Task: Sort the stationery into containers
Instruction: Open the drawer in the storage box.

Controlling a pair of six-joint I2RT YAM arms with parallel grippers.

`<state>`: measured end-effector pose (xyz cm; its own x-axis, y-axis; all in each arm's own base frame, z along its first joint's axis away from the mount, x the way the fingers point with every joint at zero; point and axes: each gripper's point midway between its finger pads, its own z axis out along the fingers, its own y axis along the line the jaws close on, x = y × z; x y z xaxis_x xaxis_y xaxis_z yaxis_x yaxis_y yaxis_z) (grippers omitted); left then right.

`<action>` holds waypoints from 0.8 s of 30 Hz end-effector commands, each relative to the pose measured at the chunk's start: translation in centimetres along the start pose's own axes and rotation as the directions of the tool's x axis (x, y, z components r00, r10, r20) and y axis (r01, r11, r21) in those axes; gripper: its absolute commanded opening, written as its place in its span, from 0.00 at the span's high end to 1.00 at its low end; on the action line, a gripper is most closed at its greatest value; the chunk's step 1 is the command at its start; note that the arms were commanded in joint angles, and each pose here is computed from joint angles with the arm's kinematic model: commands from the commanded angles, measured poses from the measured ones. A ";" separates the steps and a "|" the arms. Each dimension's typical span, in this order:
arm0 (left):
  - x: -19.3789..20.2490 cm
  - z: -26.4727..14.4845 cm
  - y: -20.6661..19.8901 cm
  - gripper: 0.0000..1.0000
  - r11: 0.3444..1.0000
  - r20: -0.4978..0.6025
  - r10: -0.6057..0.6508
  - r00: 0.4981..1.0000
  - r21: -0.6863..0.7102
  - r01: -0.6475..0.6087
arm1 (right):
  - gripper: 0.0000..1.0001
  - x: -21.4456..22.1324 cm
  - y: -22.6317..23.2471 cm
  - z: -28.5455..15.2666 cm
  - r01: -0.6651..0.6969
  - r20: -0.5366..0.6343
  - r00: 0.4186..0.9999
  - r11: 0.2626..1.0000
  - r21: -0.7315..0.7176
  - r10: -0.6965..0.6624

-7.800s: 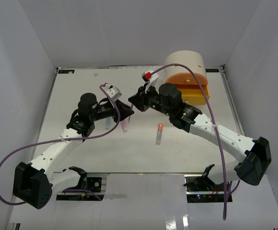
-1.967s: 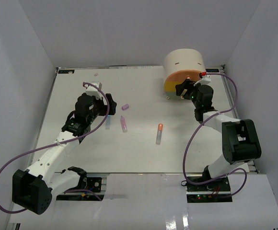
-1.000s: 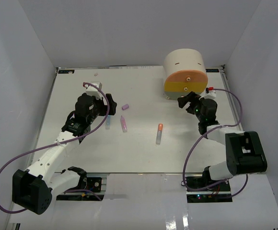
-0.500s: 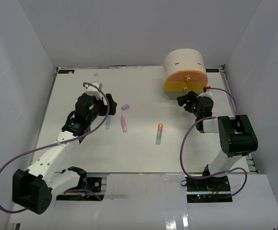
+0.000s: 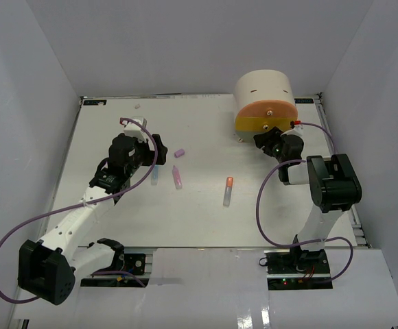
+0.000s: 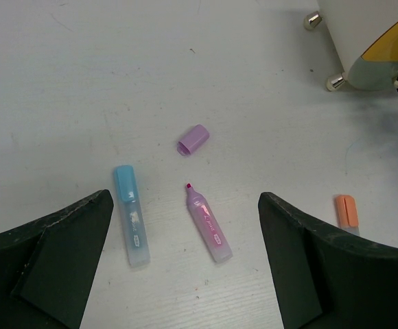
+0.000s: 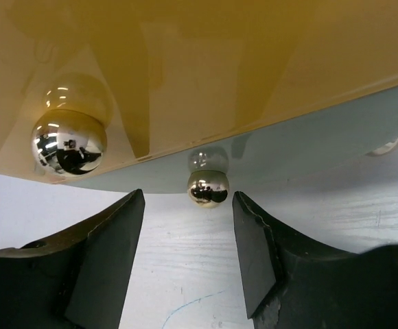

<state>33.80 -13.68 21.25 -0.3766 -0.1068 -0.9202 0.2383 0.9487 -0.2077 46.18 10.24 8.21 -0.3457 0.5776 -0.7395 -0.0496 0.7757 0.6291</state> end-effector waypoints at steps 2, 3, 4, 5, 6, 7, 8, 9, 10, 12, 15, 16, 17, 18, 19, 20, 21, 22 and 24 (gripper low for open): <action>-0.4 -0.1 0.2 0.02 1.000 0.013 0.000 1.000 -0.002 0.000 | 0.41 -2.6 1.7 1.0 0.008 0.082 0.997 0.997 -0.070 -0.002; -0.4 -0.1 0.2 0.02 1.000 0.013 0.000 1.000 -0.002 0.000 | 0.42 -2.6 1.7 1.1 0.008 0.080 0.997 0.997 -0.073 -0.002; -0.3 0.0 0.2 0.02 1.000 0.012 0.000 1.000 -0.002 0.000 | 0.44 -2.6 1.7 1.2 0.008 0.079 0.997 0.997 -0.072 -0.002; -0.3 0.0 0.1 0.02 1.000 0.012 0.002 1.000 -0.001 -0.002 | 0.45 -2.4 1.6 1.2 0.007 0.077 0.997 0.998 -0.070 -0.002; -0.4 -0.1 0.1 0.02 1.000 0.014 0.000 1.000 0.001 0.000 | 0.46 -2.4 1.6 1.3 0.007 0.076 0.997 0.997 -0.071 -0.002; -0.4 0.0 0.1 0.02 1.000 0.013 0.000 1.000 0.001 0.000 | 0.51 -2.3 1.7 1.3 0.008 0.077 0.997 0.997 -0.074 -0.002; -0.3 0.0 0.1 0.02 1.000 0.012 0.000 1.000 0.002 0.000 | 0.53 -2.4 1.5 1.3 0.008 0.080 0.997 0.997 -0.073 -0.002; -0.3 0.0 0.1 0.02 1.000 0.011 0.000 1.000 0.002 0.000 | 0.55 -2.1 1.4 1.3 0.007 0.074 0.997 0.997 -0.072 -0.002; -0.3 0.0 0.1 0.02 1.000 0.012 0.002 1.000 0.002 -0.002 | 0.61 -2.2 1.4 1.3 0.006 0.076 0.997 0.997 -0.074 0.000; -0.3 0.0 0.1 0.02 1.000 0.012 0.003 1.000 0.004 -0.003 | 0.65 -2.0 1.3 1.4 0.005 0.072 0.997 0.997 -0.071 0.000; -0.3 0.0 0.0 0.02 1.000 0.010 0.002 1.000 0.005 -0.002 | 0.75 -1.8 1.0 1.2 0.002 0.070 0.998 0.998 -0.064 0.003; -0.3 0.0 0.0 0.02 1.000 0.010 0.002 1.000 0.005 -0.002 | 0.81 -1.7 0.8 1.0 -0.002 0.070 0.998 0.998 -0.060 0.007; -0.3 0.0 0.0 0.02 1.000 0.012 0.002 1.000 0.005 -0.002 | 0.83 -1.7 0.9 0.9 -0.005 0.072 0.997 0.998 -0.062 0.009; -0.3 0.0 0.0 0.02 1.000 0.012 0.002 1.000 0.005 -0.002 | 0.84 -1.8 1.0 0.8 -0.007 0.076 0.997 0.998 -0.066 0.012; -0.4 0.0 0.0 0.02 1.000 0.013 0.002 1.000 0.007 -0.002 | 0.89 -1.7 0.9 0.6 -0.008 0.077 0.997 0.998 -0.065 0.013; -0.4 -0.1 0.0 0.02 1.000 0.014 0.003 1.000 0.009 -0.003 | 0.90 -1.6 0.9 0.3 -0.012 0.077 0.997 0.998 -0.063 0.017; -0.5 -0.1 -0.1 0.02 1.000 0.015 0.000 1.000 0.011 0.000 | 0.92 -1.6 0.9 0.1 -0.013 0.079 0.997 0.998 -0.065 0.018; -0.4 -0.1 -0.1 0.02 1.000 0.013 0.002 1.000 0.012 -0.002 | 0.92 -1.5 0.9 -0.2 -0.017 0.076 0.997 0.998 -0.062 0.021; -0.5 -0.1 -0.2 0.02 1.000 0.015 0.000 1.000 0.016 0.000 | 0.92 -1.2 0.9 -0.7 -0.026 0.072 0.997 0.998 -0.062 0.031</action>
<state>33.78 -13.73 21.24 -0.3773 -0.1066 -0.9199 0.2410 0.9478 -0.2087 46.02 10.09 7.25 -0.3434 0.5956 -0.7261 -0.0501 0.7604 0.6475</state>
